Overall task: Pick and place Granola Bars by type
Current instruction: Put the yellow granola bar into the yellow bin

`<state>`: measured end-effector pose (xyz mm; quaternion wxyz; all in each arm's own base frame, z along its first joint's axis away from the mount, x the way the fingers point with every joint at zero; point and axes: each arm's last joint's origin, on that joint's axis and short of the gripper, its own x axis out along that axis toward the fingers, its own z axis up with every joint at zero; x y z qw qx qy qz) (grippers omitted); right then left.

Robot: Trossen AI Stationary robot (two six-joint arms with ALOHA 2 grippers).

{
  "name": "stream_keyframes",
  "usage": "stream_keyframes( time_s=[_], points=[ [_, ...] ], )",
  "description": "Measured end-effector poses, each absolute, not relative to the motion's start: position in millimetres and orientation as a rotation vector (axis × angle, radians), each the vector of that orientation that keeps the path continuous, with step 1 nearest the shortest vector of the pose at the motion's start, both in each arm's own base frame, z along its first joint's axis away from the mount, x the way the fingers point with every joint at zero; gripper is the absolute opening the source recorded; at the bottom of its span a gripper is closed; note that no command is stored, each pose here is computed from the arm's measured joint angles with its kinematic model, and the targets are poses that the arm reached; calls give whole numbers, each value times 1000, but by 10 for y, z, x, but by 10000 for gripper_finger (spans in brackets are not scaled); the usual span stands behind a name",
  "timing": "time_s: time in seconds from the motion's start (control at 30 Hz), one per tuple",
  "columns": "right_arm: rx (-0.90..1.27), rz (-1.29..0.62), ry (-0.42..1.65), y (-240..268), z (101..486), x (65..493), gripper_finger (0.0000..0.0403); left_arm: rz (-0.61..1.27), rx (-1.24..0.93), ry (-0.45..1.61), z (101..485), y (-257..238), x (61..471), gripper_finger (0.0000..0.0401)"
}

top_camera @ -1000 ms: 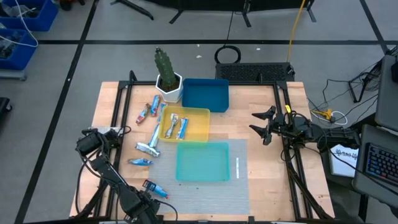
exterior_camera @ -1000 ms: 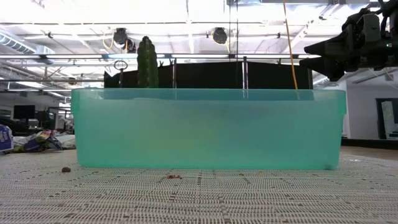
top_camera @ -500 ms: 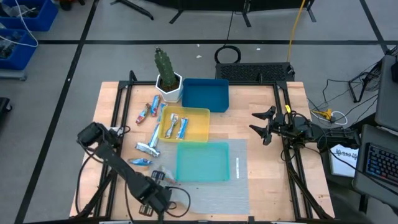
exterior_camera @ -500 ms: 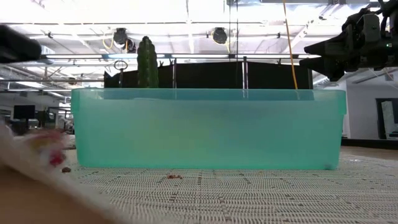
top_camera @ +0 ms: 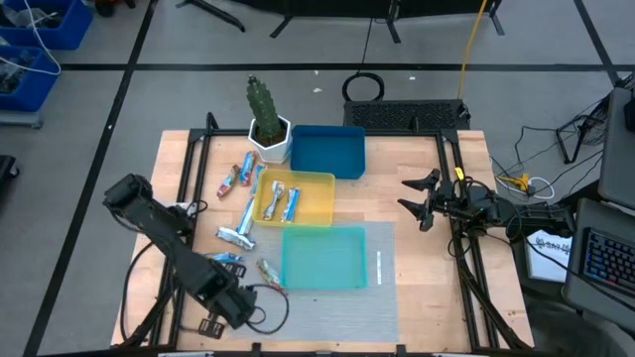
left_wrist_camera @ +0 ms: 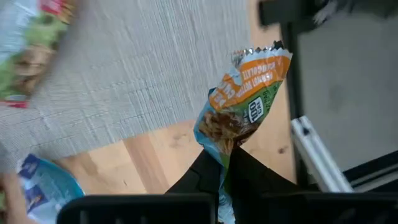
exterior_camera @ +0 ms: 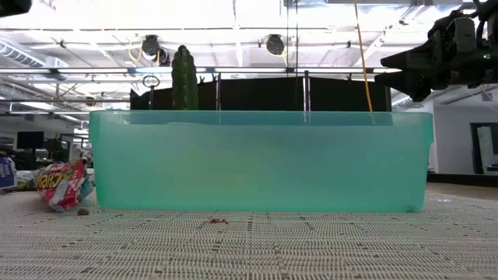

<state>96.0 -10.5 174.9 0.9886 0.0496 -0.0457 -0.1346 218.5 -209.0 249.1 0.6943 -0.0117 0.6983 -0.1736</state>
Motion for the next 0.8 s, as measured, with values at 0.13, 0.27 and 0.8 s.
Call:
stream_keyframes(
  time_s=[0.13, 0.27, 0.8],
  points=[
    [100, -270, -92, -105, 1749, 959, 279, -335, -107, 1497, 2668, -1900, 2227, 15],
    [100, -270, -92, -105, 1750, 959, 279, -303, -168, 1444, 2824, -1738, 2312, 15],
    [100, -270, -92, -105, 1750, 959, 279, -83, -487, 1069, 3762, -1020, 2833, 14]
  ],
)
